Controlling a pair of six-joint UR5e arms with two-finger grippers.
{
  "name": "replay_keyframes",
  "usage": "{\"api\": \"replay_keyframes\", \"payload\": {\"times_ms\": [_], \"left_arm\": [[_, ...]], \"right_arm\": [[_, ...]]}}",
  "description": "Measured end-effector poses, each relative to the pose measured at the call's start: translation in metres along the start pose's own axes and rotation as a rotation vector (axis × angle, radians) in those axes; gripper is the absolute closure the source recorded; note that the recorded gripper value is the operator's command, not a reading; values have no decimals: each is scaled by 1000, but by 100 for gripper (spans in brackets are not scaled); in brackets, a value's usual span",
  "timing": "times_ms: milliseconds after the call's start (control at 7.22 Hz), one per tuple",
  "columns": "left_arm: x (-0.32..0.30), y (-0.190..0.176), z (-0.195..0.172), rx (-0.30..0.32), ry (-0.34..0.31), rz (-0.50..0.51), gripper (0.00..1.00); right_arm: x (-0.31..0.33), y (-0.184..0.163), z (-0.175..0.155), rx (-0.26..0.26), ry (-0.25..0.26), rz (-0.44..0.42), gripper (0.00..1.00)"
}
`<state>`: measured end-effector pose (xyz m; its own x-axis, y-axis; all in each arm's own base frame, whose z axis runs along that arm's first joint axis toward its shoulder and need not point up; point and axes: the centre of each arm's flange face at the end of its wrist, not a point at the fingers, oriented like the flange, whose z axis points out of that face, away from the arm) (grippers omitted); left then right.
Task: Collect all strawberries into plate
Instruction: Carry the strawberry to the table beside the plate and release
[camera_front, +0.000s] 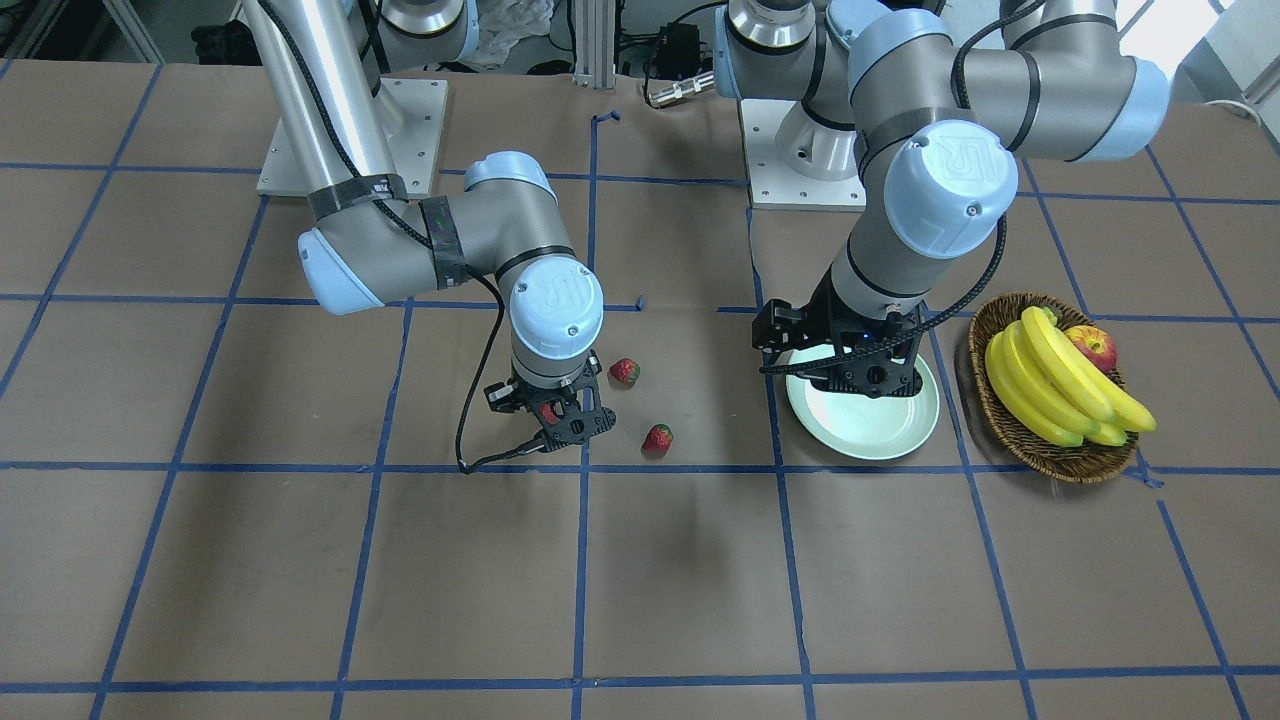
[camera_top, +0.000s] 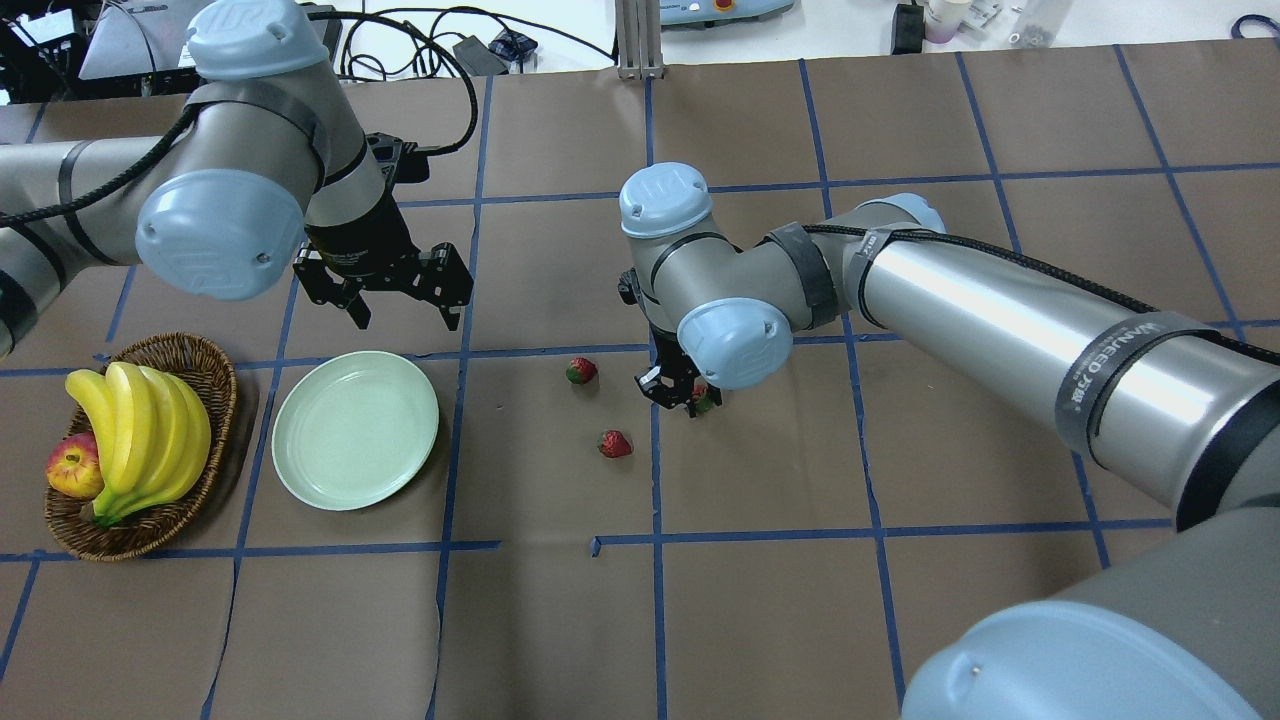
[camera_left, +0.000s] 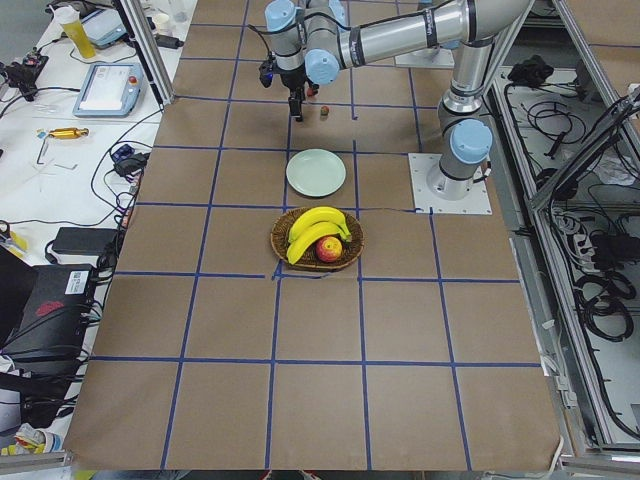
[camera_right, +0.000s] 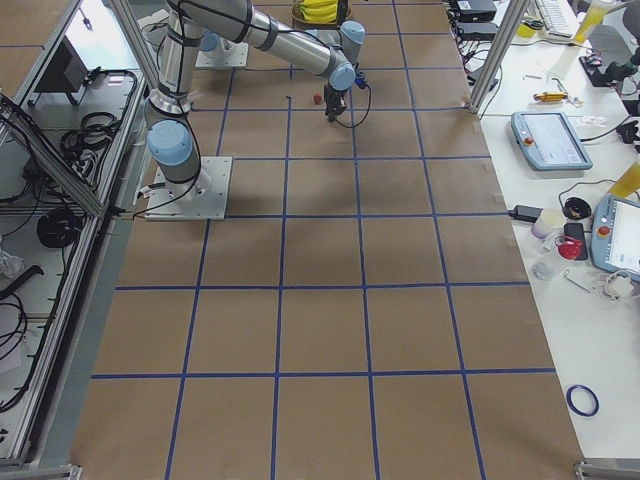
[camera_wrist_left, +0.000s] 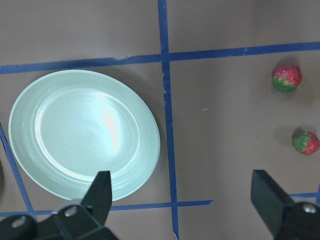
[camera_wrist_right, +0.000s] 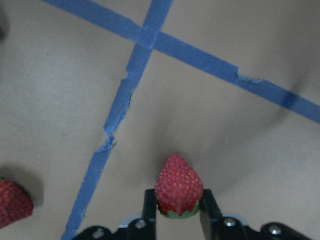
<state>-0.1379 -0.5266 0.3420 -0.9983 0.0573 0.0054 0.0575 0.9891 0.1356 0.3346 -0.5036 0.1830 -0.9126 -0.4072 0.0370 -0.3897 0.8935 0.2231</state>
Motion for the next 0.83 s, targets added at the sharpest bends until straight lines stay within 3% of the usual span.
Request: {"api": "replay_keyframes", "payload": {"times_ms": [277,554,831], "left_arm": [[-3,-1,-7,18,-3,1,0],[-13,-1,-14,29,-30,-10,0],[-36,-4,-14,24,-63,-42,0]], "right_arm": [[4,-6,-27,50,4,7,100],[5,-11,-77,117,2,34,100],[-20,-9,-94,132,-30,77,100]]}}
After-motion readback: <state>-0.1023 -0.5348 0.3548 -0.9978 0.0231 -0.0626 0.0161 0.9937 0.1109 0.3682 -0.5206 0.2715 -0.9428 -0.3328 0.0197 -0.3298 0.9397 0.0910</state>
